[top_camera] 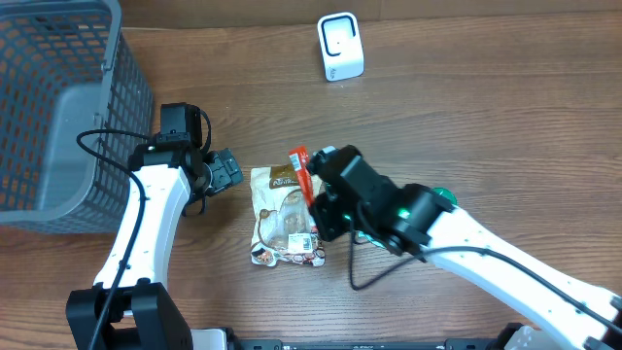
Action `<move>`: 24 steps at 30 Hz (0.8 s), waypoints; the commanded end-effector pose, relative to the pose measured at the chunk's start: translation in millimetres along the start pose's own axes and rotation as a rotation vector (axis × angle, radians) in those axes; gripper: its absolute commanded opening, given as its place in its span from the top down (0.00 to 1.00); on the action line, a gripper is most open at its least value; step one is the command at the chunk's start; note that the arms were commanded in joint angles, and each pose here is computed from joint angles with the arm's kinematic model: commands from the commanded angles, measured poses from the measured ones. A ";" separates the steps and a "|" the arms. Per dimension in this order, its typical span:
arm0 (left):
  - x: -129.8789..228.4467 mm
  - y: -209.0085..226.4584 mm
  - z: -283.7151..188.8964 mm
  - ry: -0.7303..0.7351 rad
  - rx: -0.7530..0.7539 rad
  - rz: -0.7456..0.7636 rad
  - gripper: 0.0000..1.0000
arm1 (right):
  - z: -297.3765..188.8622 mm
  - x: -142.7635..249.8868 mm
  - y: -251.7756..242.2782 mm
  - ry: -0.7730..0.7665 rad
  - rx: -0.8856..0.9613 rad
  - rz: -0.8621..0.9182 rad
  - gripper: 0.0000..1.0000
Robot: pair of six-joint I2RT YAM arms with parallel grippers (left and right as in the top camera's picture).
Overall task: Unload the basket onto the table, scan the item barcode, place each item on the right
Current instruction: 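Grasp the red stick snacks from the bag with right gripper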
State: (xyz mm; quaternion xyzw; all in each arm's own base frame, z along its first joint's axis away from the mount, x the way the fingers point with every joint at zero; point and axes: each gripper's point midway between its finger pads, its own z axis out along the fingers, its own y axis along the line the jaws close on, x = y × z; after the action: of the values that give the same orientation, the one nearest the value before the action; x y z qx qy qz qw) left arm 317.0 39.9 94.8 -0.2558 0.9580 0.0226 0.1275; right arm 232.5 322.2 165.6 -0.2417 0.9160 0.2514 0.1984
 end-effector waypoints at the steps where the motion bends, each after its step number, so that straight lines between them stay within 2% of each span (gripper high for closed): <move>1: -6.1 0.2 -4.1 -0.020 -0.003 0.008 0.00 | -15.1 13.9 -9.3 0.052 0.018 -0.194 0.96; 9: -6.1 0.2 -4.1 -0.020 -0.003 0.008 0.00 | -18.5 54.9 -2.3 0.224 -0.093 -0.356 0.96; 24: -6.1 0.2 -4.1 -0.020 -0.003 0.008 0.00 | -19.7 62.8 -5.0 0.255 -0.101 -0.446 0.96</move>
State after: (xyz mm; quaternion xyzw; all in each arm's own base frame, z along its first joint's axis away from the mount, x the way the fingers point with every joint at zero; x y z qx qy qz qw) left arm 316.9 39.9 94.8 -0.2558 0.9580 0.0226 0.1274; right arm 181.3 286.3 149.0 -0.4652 0.8509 0.2118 0.1210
